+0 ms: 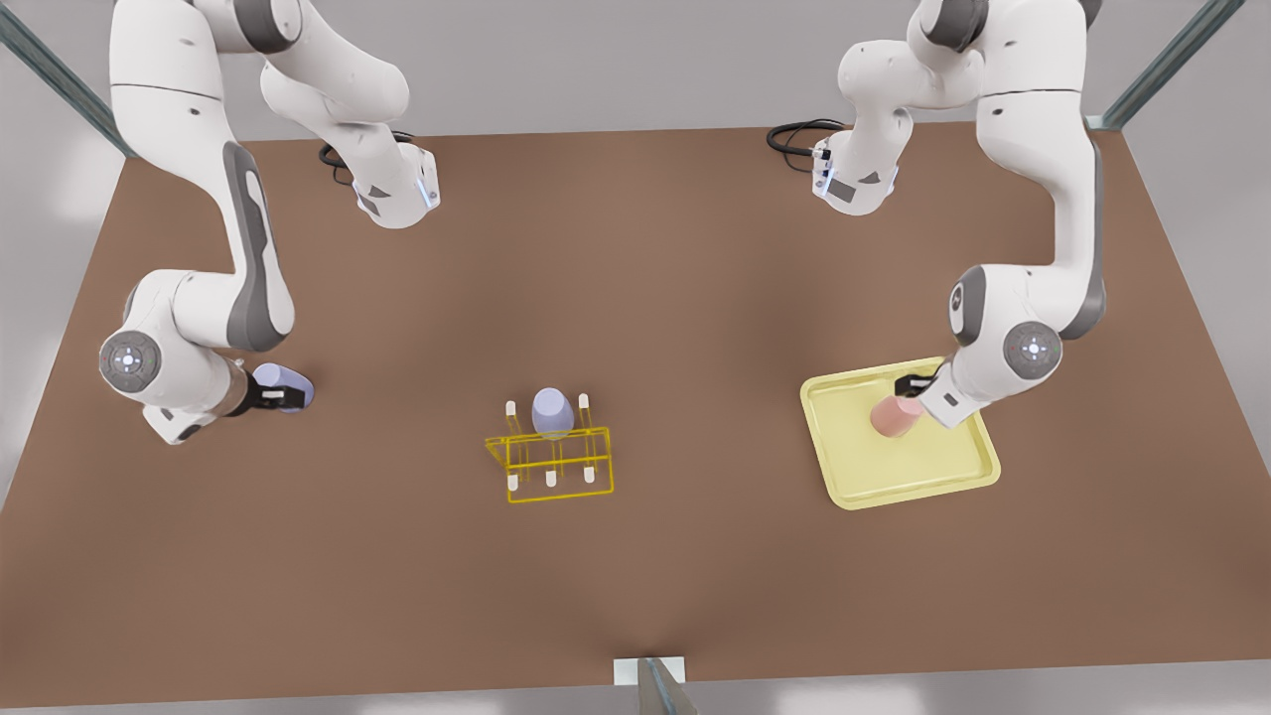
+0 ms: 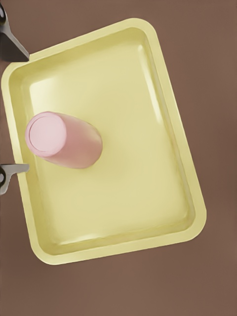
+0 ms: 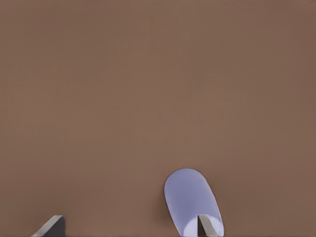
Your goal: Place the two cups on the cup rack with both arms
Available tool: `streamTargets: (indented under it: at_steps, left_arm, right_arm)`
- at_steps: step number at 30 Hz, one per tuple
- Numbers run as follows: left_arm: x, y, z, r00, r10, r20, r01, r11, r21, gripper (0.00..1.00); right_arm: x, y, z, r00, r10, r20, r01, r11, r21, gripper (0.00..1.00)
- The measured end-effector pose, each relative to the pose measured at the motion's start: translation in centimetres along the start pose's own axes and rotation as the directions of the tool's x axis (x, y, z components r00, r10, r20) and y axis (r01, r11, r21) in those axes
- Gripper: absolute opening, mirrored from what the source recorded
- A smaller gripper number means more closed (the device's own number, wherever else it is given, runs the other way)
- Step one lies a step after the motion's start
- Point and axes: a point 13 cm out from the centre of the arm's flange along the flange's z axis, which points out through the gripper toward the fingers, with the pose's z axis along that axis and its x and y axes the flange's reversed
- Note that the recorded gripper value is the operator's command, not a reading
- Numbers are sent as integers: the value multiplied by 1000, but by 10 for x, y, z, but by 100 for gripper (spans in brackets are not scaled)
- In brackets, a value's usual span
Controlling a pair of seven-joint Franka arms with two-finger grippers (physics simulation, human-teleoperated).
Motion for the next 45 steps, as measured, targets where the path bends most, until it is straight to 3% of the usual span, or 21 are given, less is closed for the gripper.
streamTargets:
  at_steps: [8,18,26,27,29,41,45]
  left_arm:
    - [-19,-4,47,998,21,57,-20,1000,-2,100]
    - [-15,-15,90,999,40,36,-40,999,5,100]
    - [-5,-15,114,999,48,15,-48,999,5,100]
    - [-5,-15,114,999,49,19,-49,999,5,100]
    - [-6,-15,114,998,51,27,-51,999,4,85]
    - [-20,-26,69,993,71,98,-71,997,1,85]
    - [-67,-87,15,980,120,158,-126,992,28,85]
  right_arm:
    - [35,-28,29,996,37,80,-36,999,-15,100]
    - [74,-53,99,998,62,-2,-62,998,-25,100]
    - [80,-58,117,998,59,14,-59,998,-26,100]
    - [82,-60,122,998,63,9,-63,998,-28,100]
    - [83,-64,125,998,68,6,-67,997,-29,100]
    - [79,-64,154,998,50,-23,-51,998,-34,100]
    - [75,-64,161,999,46,-25,-47,998,-34,100]
